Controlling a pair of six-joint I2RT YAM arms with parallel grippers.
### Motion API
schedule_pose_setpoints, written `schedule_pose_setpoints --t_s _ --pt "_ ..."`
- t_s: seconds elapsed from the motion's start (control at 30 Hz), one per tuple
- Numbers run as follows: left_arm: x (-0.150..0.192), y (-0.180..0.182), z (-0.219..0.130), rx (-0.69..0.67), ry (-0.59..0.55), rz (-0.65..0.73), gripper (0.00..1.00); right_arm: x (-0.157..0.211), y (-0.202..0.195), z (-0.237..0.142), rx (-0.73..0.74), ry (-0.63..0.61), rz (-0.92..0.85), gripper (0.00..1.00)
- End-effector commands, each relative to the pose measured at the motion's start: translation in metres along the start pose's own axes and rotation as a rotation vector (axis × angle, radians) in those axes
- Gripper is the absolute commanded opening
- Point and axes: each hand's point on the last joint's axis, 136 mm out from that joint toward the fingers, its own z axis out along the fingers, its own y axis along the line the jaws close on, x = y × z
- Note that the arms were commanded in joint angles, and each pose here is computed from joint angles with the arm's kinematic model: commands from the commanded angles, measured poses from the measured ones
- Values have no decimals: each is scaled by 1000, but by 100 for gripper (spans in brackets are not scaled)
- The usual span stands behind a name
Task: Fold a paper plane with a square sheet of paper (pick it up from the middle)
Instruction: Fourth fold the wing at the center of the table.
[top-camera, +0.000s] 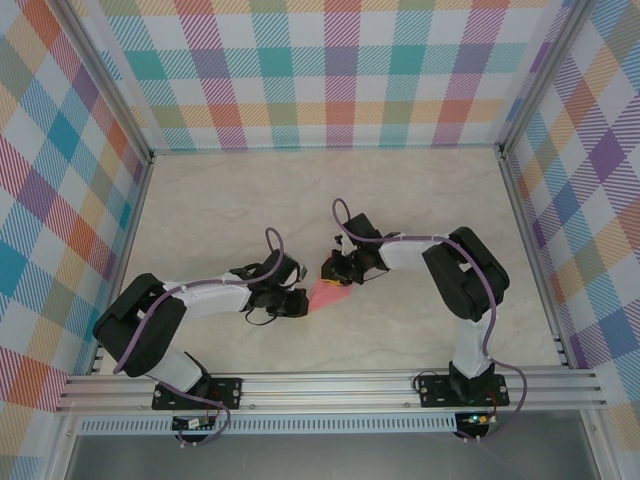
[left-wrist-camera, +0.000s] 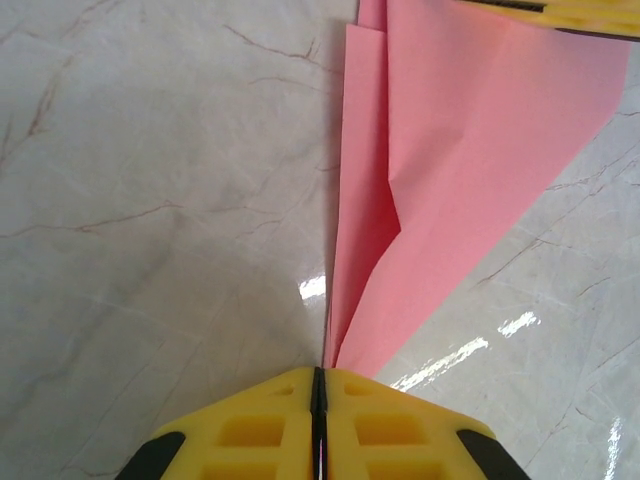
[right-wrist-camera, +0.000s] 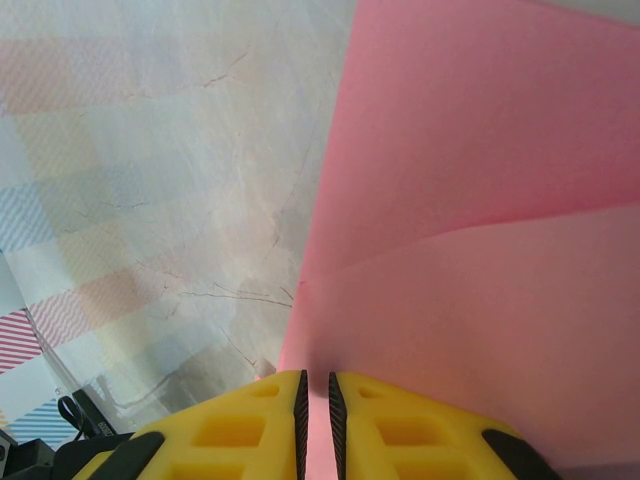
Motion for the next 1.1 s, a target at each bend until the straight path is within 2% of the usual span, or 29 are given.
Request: schedule_pose_setpoints --t_s 0.0,0.2,0.37,0.5,0.73,0.87,1.07 --pt "71 62 -5 -255 237 -88 10 25 -75 18 243 56 89 18" --pt "64 46 -14 -193 216 -71 10 24 -74 18 242 55 89 18" --pt "32 18 -39 -107 78 -32 12 24 -75 20 241 58 94 18" --pt "0 -13 -44 3 -5 -10 13 23 -74 20 240 58 95 18" --pt "-45 -48 -22 127 -59 5 13 22 -71 21 227 59 93 19" --pt "-47 -51 1 161 -24 -8 13 22 -69 21 221 60 93 19" --pt "-36 -23 21 47 20 -31 13 22 -66 19 212 59 89 19"
